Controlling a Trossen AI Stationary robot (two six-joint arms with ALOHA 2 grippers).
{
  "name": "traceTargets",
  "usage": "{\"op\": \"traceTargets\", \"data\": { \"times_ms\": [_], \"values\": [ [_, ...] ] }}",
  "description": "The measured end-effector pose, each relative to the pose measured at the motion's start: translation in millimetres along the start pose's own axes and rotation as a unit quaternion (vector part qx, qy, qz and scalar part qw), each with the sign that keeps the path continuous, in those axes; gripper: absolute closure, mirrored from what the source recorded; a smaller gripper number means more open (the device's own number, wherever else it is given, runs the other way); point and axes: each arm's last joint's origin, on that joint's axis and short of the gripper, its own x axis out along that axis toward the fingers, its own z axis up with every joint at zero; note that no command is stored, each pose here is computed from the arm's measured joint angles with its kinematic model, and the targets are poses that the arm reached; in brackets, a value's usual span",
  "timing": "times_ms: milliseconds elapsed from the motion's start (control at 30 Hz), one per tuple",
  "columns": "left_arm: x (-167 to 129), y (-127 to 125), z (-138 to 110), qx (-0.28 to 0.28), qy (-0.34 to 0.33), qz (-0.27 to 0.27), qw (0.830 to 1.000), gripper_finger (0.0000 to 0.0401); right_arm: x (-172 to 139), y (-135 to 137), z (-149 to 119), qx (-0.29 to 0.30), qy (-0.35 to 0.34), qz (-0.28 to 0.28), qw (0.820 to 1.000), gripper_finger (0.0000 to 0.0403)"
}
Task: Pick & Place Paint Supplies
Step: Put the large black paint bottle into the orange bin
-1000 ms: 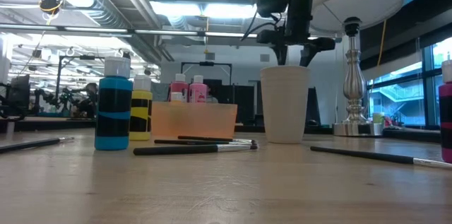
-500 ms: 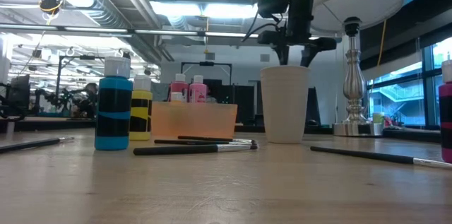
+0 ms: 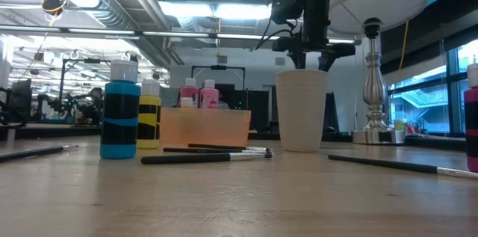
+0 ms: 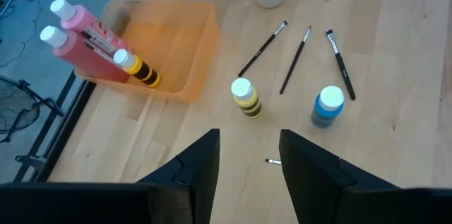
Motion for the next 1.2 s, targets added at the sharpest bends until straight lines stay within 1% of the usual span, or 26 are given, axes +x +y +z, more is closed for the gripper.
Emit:
{"op": "traceTargets", "data": {
  "times_ms": [567, 767, 1100, 1200],
  "values": [
    [0.0, -0.2, -0.2, 0.001, 0.003, -0.001, 1.0, 0.0258, 1.3, 1.1, 0.6, 0.0, -0.002, 0.002, 1.0, 0.0193],
    [0.0, -0.2, -0.2, 0.001, 0.003, -0.002, 1.0, 0.0258, 1.3, 1.0, 0.6, 0.0, -0.002, 0.001, 1.0, 0.0218],
    [0.0, -0.2, -0.2, 0.002, 0.002, -0.001, 1.0, 0.0258, 1.7, -1.1, 2.0, -0.011, 0.0, -0.003, 1.0, 0.0281],
    [0.0, -0.2, -0.2, 0.002, 0.002, -0.001, 1.0, 0.0258, 2.1, -3.3, 3.4, -0.011, 0.003, -0.006, 1.0, 0.0281]
  ]
}}
